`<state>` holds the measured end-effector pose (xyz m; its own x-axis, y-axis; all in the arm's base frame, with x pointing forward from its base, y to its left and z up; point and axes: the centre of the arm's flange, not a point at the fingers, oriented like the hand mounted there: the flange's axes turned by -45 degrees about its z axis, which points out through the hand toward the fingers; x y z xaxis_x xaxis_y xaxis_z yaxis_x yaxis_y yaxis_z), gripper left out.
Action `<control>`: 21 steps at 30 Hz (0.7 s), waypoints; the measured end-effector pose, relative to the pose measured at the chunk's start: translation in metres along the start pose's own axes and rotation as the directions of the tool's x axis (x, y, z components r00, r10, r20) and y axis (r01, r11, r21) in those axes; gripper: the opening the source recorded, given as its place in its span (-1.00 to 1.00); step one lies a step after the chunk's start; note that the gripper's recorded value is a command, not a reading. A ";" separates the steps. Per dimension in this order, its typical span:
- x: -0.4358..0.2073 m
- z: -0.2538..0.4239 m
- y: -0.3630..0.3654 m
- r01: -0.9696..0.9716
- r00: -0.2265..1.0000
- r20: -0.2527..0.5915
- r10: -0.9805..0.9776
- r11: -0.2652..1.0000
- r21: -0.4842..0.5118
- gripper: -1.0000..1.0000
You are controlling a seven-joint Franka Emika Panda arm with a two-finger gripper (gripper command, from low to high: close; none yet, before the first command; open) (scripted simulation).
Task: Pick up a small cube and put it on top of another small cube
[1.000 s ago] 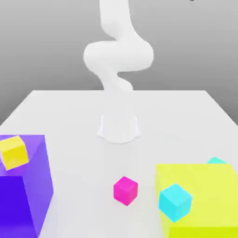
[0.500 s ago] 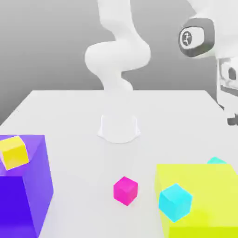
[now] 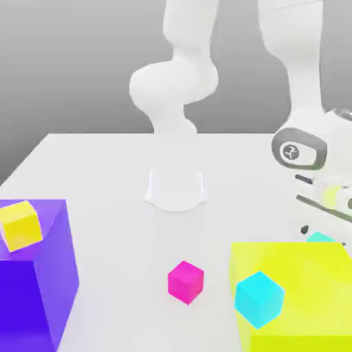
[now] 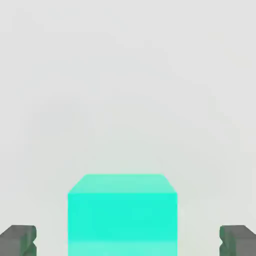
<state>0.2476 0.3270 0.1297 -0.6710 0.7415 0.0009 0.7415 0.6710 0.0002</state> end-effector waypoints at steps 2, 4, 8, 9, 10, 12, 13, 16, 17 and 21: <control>0.000 0.000 0.000 0.000 1.000 0.000 0.000 1.000 0.001 -1.00; 0.000 0.000 0.000 0.000 1.000 0.001 0.000 1.000 0.002 -1.00; 0.000 -0.015 0.001 0.001 1.000 0.001 -0.001 1.000 0.002 -1.00; 0.000 -0.024 0.001 0.000 1.000 0.001 0.000 1.000 0.002 -1.00; 0.000 -0.034 0.001 0.000 1.000 0.001 0.000 1.000 0.002 -1.00; -0.001 -0.054 0.000 -0.006 1.000 0.001 0.006 1.000 0.002 -1.00; -0.004 -0.057 0.002 -0.035 0.999 0.002 0.035 0.999 -0.001 -1.00; -0.014 -0.072 0.003 -0.052 0.998 0.025 0.053 0.998 -0.048 -1.00; -0.025 -0.078 0.003 -0.052 0.998 0.038 0.055 0.996 -0.067 -1.00; -0.063 -0.092 -0.005 0.002 0.998 0.070 0.002 0.998 -0.064 -1.00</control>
<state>0.2865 0.2771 0.2213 -0.6676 0.7413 -0.0687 0.7386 0.6711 0.0647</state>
